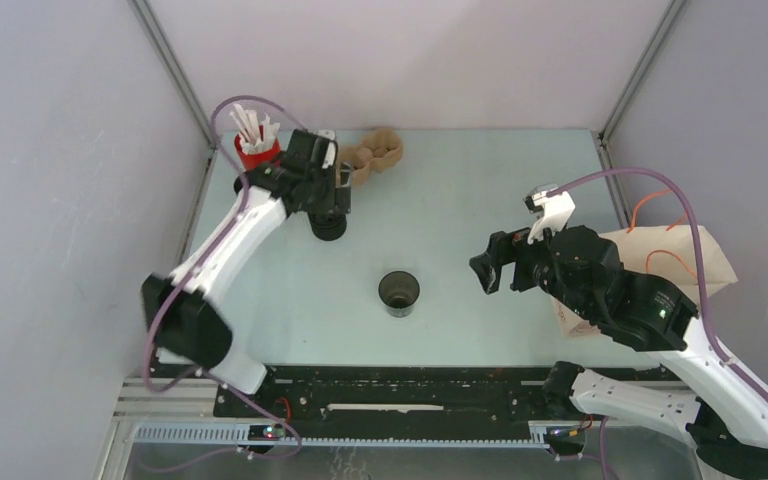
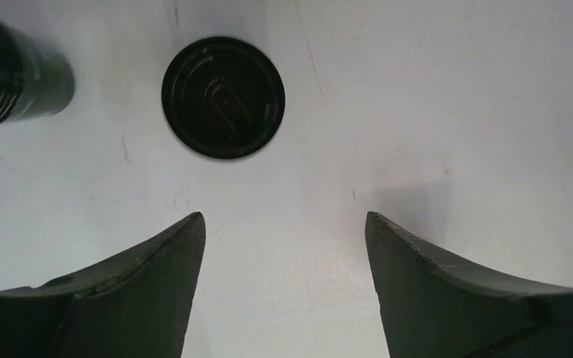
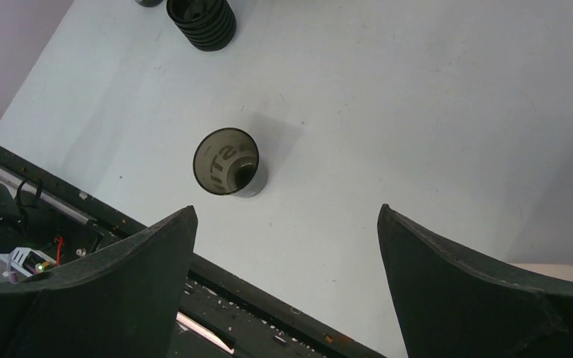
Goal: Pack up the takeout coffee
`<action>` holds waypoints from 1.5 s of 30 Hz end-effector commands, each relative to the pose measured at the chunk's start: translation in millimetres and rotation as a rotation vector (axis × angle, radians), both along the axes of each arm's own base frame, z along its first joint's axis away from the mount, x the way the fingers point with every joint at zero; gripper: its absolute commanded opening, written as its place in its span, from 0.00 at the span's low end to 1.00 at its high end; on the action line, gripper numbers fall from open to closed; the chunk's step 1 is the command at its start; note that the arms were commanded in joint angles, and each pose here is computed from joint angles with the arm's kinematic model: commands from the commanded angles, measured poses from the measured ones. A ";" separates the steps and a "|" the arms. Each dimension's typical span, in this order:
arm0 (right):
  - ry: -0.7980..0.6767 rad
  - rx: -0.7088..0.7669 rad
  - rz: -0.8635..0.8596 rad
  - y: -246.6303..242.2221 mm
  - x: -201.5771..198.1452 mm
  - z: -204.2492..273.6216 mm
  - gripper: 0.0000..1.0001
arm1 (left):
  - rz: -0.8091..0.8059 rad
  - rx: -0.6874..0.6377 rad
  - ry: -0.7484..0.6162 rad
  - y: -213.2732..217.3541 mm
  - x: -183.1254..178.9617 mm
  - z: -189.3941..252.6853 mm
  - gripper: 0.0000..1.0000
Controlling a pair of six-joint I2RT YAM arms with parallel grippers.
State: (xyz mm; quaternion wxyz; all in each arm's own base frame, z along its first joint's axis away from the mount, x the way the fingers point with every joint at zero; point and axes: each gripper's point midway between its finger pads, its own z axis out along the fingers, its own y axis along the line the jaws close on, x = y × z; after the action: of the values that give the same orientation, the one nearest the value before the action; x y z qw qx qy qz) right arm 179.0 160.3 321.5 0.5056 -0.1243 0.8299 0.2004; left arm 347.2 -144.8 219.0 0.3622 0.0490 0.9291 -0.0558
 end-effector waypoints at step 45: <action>0.031 0.024 0.029 18.8 5.5 -3.3 1.00 | 0.002 0.073 0.157 -5.6 100.9 -80.8 0.20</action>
State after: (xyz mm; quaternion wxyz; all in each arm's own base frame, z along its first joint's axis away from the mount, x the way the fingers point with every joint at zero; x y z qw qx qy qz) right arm 181.7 175.6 311.9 0.4841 -0.1396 0.8387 0.2066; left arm 436.9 -151.3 91.0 0.2276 0.0576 0.9718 -0.0225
